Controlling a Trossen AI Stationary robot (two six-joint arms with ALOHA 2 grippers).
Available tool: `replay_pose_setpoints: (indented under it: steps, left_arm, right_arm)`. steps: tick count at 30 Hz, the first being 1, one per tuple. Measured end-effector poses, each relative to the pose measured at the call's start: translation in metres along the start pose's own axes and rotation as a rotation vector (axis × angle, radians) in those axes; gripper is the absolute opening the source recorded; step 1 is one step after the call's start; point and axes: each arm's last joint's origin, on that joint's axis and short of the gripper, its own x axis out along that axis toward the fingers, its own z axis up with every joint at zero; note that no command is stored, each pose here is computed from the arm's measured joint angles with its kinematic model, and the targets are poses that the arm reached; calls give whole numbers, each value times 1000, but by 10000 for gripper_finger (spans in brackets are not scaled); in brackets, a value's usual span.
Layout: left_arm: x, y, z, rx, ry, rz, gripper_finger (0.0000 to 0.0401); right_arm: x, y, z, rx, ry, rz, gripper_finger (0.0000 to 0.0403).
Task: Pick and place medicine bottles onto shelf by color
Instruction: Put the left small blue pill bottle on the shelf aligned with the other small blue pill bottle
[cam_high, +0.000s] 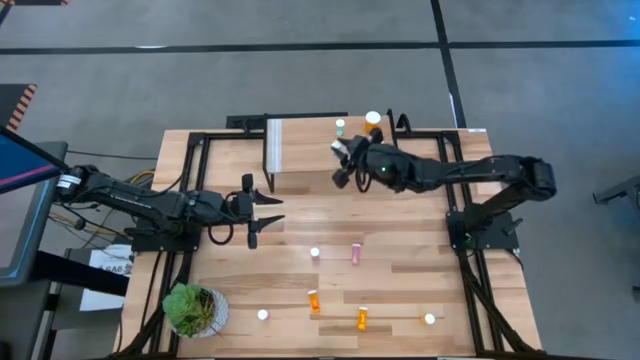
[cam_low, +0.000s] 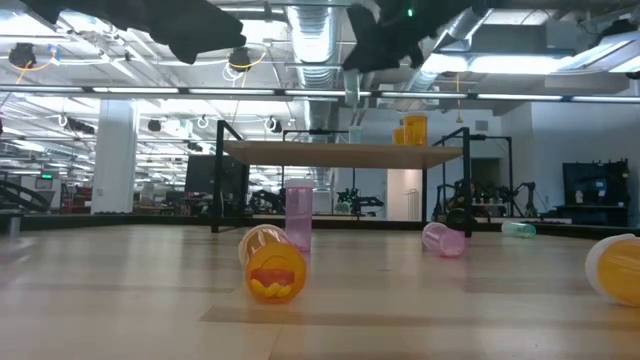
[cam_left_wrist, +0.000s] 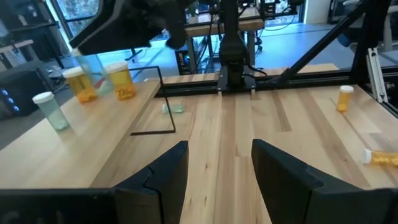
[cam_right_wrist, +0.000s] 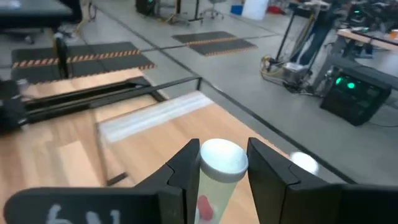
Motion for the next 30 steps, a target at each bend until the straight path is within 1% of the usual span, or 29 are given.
replay_pose_setpoints:
  steps: [7,10,20,24,30]
  left_arm:
    - [0,0,-2,4,17,-1,168]
    - [0,0,-2,3,17,0,168]
    - [0,0,-1,2,11,9,168]
    - [0,0,-1,2,11,9,168]
    - [0,0,-1,2,11,16,168]
  right_arm:
    - [1,-16,-33,77,-108,-14,128]
    - [0,-19,-41,82,-139,-19,129]
    - [4,-28,-43,60,-142,-53,132]
    - [7,-32,-42,60,-144,-26,132]
    - [7,-33,-43,57,-138,-14,133]
